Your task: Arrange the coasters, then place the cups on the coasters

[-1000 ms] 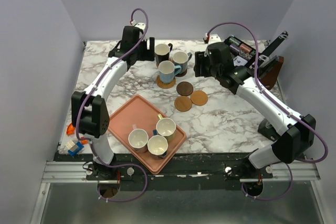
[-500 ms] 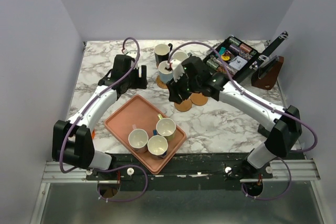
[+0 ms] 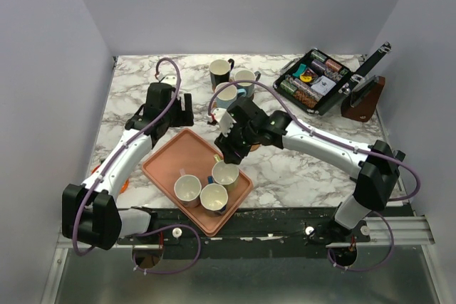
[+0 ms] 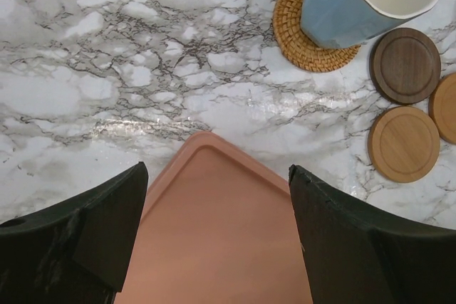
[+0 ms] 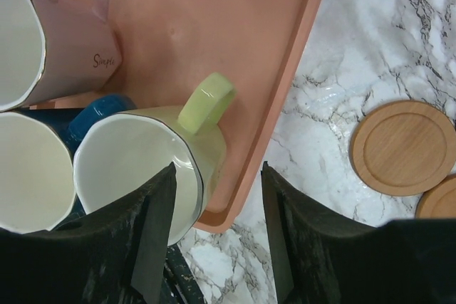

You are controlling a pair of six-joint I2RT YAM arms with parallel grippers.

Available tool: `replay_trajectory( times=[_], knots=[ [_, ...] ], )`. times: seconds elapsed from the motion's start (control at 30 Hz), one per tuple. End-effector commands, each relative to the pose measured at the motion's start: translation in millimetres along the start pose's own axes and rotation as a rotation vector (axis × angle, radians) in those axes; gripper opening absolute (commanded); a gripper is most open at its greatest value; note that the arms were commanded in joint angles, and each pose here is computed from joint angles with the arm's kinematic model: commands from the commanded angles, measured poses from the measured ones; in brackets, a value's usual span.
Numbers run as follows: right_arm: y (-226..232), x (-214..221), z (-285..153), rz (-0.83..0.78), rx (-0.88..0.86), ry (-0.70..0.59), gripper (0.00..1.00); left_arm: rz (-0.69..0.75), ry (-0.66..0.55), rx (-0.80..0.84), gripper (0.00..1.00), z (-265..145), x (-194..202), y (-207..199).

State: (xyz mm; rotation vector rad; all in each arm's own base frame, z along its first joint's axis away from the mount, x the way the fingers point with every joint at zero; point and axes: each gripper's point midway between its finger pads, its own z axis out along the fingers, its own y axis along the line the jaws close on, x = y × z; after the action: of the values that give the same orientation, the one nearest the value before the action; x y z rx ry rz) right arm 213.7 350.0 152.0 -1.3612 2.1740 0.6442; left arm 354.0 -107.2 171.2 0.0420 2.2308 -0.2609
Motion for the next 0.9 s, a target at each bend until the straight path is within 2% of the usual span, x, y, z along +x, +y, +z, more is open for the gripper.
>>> replay_trajectory(
  times=[0.0, 0.1, 0.23, 0.33, 0.47, 0.57, 0.87],
  knots=[
    [6.9, 17.5, 8.8, -0.019, -0.016, 0.065, 0.59, -0.022, -0.016, -0.043, 0.88, -9.5, 5.0, 10.1],
    [10.8, 23.6, 16.3, -0.023, -0.024, 0.095, 0.58, -0.012, 0.001, -0.053, 0.88, -12.5, 9.9, 13.2],
    [14.0, 29.9, 24.6, -0.037, -0.023, 0.125, 0.51, 0.002, -0.01, -0.077, 0.88, -15.7, 11.5, 18.8],
    [16.7, 31.7, 30.8, -0.047, -0.023, 0.144, 0.36, 0.004, -0.012, -0.078, 0.88, -16.5, 12.3, 20.0],
    [16.1, 32.7, 33.0, -0.042, -0.006, 0.157, 0.2, 0.016, -0.015, -0.072, 0.88, -18.7, 11.2, 19.5],
    [14.2, 31.6, 29.0, -0.02, 0.018, 0.146, 0.01, 0.02, -0.019, -0.08, 0.88, -20.6, 9.9, 21.3],
    [-14.2, -5.0, -14.1, 0.084, 0.254, -0.022, 0.01, 0.01, -0.044, -0.097, 0.88, -25.8, 5.1, 24.0]
  ],
)
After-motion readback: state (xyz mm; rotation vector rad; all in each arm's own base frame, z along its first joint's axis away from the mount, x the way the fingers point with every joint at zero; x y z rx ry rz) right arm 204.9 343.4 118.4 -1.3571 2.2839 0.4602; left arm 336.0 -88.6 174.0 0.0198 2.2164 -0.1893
